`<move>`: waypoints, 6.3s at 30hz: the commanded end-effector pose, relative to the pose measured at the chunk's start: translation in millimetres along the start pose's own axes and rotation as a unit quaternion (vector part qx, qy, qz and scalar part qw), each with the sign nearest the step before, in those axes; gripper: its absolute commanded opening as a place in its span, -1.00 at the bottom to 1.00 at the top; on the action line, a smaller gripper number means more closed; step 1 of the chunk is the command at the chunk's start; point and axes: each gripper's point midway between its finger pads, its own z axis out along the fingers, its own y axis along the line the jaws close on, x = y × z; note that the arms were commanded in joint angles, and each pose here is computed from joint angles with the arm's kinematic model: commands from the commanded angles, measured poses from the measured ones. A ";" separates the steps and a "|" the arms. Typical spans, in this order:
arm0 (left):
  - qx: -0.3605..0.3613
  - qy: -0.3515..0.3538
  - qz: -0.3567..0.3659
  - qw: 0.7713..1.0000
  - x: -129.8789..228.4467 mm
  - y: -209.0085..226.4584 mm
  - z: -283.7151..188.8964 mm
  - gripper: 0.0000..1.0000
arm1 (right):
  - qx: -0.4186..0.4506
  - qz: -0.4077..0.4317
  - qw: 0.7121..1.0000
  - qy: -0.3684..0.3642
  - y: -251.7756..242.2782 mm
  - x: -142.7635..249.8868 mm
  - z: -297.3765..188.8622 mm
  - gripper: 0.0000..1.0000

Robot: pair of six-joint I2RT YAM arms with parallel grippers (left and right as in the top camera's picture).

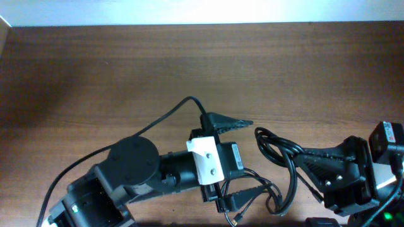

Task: Untangle cables

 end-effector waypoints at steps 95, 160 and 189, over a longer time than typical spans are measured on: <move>0.225 0.207 0.184 0.934 149.0 -11.8 -20.0 -1.00 | 0.064 -0.285 0.922 0.256 -41.8 167.7 11.0 -0.92; -0.124 0.140 -0.536 0.823 109.5 77.1 -37.9 0.61 | 0.081 -0.242 0.966 0.052 -17.9 75.5 41.0 -0.92; -0.109 0.291 0.037 0.950 135.3 49.7 -109.2 0.98 | -0.012 -0.227 0.968 0.111 5.9 108.8 38.6 -0.92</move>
